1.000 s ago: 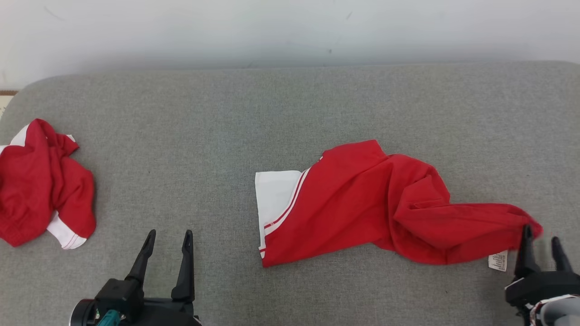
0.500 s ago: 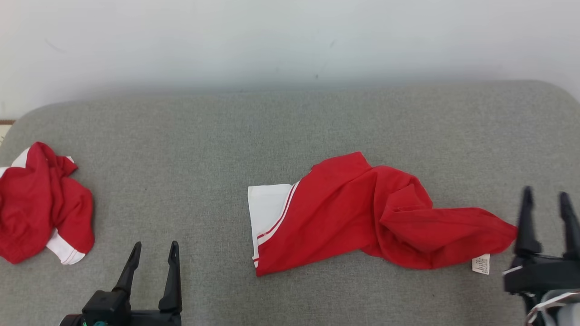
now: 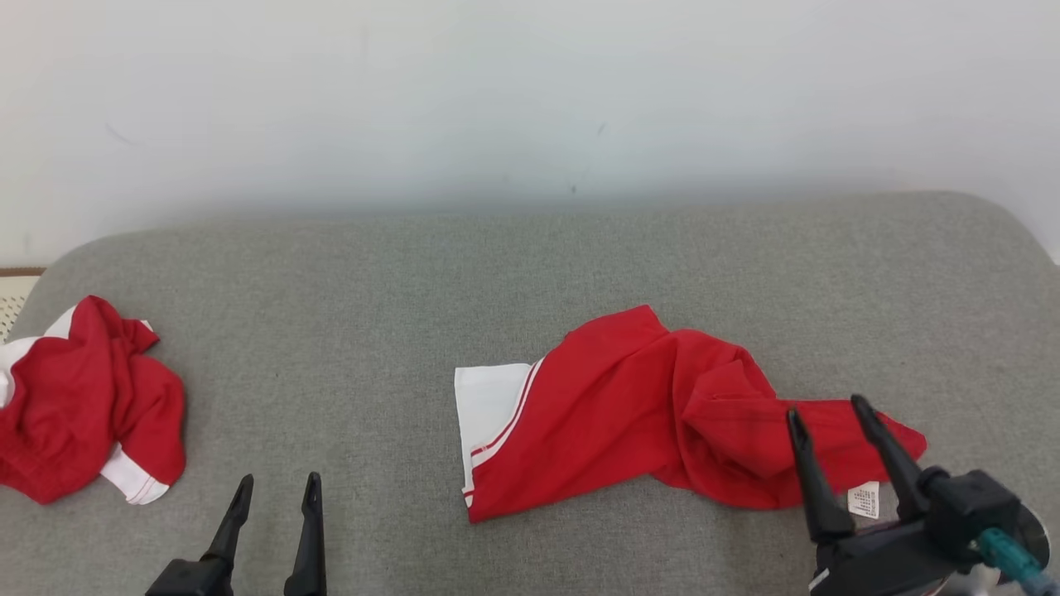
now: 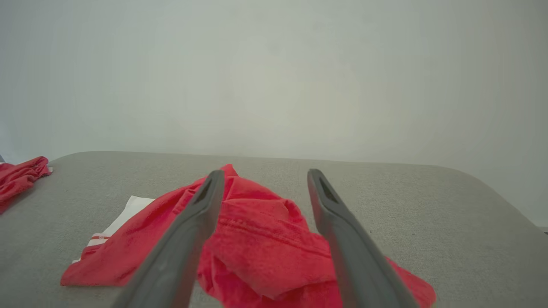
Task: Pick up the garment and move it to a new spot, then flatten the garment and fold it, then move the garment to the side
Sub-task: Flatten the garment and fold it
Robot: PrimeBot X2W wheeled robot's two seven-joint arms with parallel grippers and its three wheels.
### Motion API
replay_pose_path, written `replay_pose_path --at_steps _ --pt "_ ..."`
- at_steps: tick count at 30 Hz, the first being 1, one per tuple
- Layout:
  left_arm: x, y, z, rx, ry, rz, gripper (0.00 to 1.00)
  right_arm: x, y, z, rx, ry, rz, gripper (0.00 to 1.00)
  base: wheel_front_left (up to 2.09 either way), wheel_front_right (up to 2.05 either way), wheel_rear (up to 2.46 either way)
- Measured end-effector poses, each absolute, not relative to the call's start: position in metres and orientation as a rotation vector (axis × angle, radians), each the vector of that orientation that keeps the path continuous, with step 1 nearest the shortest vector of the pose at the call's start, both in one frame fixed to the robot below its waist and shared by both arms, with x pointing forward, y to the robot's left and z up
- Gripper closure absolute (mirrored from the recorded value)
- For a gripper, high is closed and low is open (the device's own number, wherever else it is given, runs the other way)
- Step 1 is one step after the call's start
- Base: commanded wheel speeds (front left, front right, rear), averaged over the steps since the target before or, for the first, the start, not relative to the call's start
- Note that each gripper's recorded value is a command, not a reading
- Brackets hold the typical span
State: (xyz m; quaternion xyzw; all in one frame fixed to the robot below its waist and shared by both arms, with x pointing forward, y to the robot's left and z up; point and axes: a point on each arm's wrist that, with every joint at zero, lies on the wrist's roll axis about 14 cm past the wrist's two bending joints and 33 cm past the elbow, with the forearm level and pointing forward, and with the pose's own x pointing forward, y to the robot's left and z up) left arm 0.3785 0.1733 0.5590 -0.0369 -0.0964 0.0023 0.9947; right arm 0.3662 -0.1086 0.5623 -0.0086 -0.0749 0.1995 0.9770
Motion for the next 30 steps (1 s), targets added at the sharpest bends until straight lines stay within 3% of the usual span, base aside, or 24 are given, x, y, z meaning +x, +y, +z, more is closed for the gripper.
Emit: replay_pose_path --at_steps 13,30 --pt "0.369 0.173 0.563 -0.062 -0.194 -0.007 0.00 0.338 -0.096 0.544 -0.022 -0.072 0.420 0.00 0.00 0.00 0.00" --pt "0.367 0.173 0.563 -0.055 -0.184 -0.003 0.00 0.337 -0.091 0.543 -0.006 -0.062 0.426 0.00 0.00 0.00 0.00"
